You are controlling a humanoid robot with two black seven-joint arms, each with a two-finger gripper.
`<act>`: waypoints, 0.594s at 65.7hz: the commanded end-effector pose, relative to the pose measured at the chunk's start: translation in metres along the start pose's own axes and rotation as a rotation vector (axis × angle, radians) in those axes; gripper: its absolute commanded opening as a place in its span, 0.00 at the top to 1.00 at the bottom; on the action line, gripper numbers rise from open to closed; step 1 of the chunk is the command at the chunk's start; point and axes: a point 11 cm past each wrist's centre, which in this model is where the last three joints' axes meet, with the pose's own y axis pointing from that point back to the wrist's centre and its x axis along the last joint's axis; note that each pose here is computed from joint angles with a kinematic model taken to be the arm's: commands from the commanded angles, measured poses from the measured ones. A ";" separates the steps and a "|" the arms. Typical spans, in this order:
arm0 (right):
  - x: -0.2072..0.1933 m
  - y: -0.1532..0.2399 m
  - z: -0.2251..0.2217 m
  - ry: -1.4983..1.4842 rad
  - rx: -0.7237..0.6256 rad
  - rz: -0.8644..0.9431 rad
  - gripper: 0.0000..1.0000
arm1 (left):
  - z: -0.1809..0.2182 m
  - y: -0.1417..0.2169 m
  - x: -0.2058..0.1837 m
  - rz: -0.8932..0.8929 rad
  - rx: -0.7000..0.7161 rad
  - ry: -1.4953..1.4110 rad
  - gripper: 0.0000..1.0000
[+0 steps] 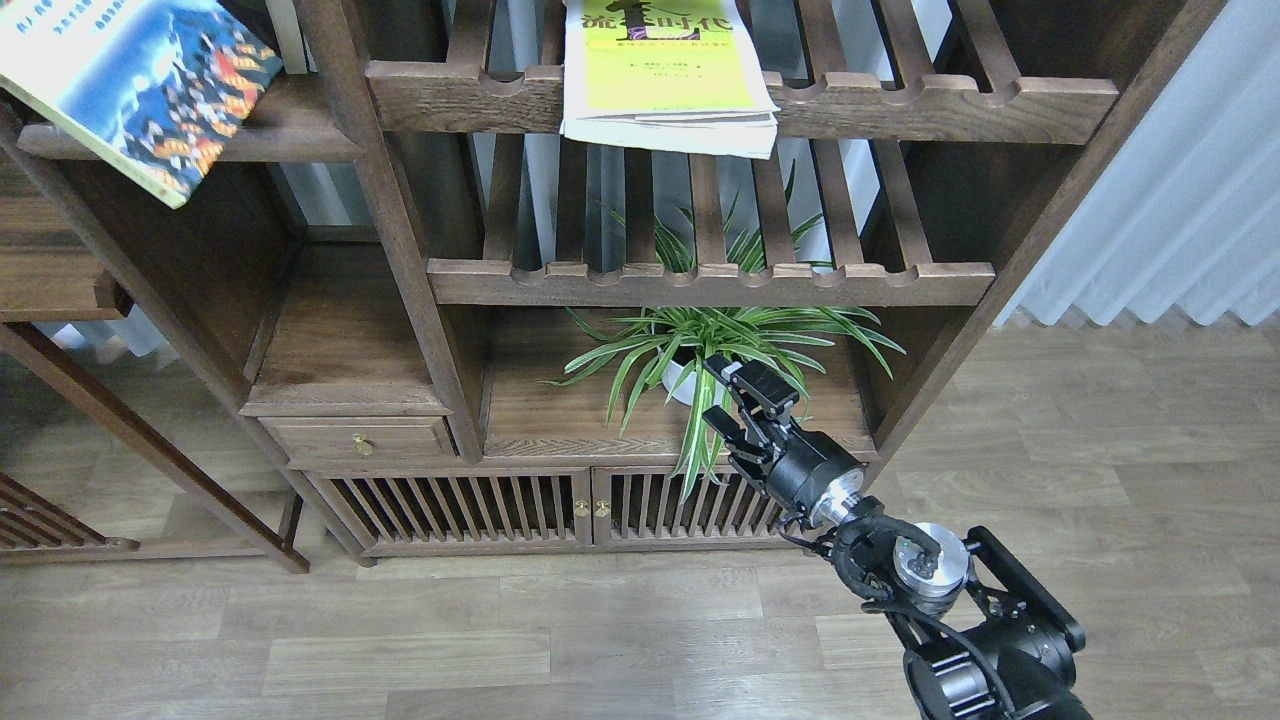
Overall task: Organize books on shelf
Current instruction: 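Carry the blue book with the left gripper up to the top shelf corner, then release the blue book onto the dark red book and hold still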
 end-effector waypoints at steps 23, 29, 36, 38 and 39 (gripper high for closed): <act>-0.004 -0.002 -0.003 0.002 0.005 -0.008 0.18 | 0.038 -0.004 0.030 0.086 -0.121 0.037 0.97; -0.005 -0.002 -0.004 0.002 0.008 -0.013 0.18 | 0.030 -0.014 0.033 0.078 -0.124 0.068 0.97; -0.005 -0.002 -0.004 0.003 0.009 -0.015 0.18 | 0.025 -0.027 0.031 0.061 -0.124 0.087 0.97; -0.004 -0.001 -0.004 0.002 0.010 -0.015 0.18 | 0.022 -0.032 0.031 0.055 -0.122 0.095 0.97; -0.005 -0.001 -0.004 0.002 0.011 -0.017 0.18 | 0.022 -0.034 0.030 0.052 -0.122 0.097 0.97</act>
